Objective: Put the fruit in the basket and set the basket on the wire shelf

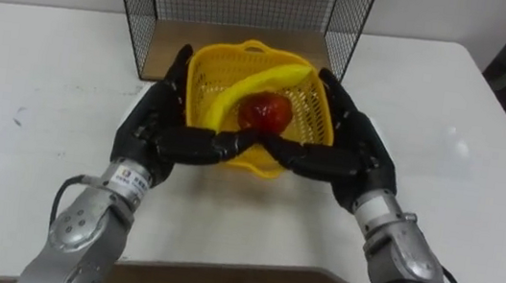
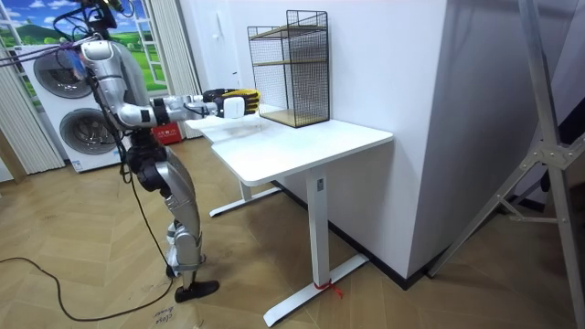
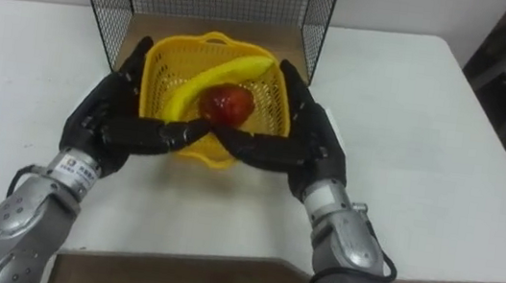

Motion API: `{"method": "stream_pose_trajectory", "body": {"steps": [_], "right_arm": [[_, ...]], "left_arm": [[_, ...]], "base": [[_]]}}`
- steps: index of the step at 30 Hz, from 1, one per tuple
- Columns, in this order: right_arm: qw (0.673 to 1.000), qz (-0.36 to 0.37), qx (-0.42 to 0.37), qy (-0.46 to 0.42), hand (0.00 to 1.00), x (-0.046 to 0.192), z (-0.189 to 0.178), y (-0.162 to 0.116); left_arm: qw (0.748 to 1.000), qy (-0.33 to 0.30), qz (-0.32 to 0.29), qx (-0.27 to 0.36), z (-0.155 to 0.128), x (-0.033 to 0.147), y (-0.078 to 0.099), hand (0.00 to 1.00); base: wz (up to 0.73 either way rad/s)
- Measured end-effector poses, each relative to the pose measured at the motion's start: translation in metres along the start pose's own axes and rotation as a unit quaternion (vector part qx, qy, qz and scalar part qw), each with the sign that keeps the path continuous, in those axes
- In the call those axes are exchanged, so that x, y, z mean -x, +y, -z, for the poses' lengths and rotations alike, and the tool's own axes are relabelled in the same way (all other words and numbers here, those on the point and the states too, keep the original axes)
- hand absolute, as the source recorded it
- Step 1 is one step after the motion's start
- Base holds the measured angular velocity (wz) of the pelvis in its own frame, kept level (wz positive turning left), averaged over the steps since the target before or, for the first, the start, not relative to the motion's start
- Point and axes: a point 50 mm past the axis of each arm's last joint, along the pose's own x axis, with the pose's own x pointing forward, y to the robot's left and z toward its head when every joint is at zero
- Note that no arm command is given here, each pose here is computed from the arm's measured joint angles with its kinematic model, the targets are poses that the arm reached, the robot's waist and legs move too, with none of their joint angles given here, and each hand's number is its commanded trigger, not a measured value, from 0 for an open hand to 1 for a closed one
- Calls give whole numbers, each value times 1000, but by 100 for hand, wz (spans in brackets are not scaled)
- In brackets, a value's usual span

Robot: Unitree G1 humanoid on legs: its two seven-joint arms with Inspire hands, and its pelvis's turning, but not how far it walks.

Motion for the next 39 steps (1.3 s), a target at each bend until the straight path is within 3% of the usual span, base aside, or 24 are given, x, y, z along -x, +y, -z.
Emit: {"method": "stream_pose_trajectory", "body": {"steps": [6, 39], "right_arm": [[1000, -9, -1, 3, 0, 0, 2, 2], [999, -8, 33, -12, 0, 0, -8, 0]], "left_arm": [[1000, -3, -8, -3, -2, 0, 5, 0], [999, -33, 5, 3, -10, -4, -3, 0]], "base": [[12], [-1]]}}
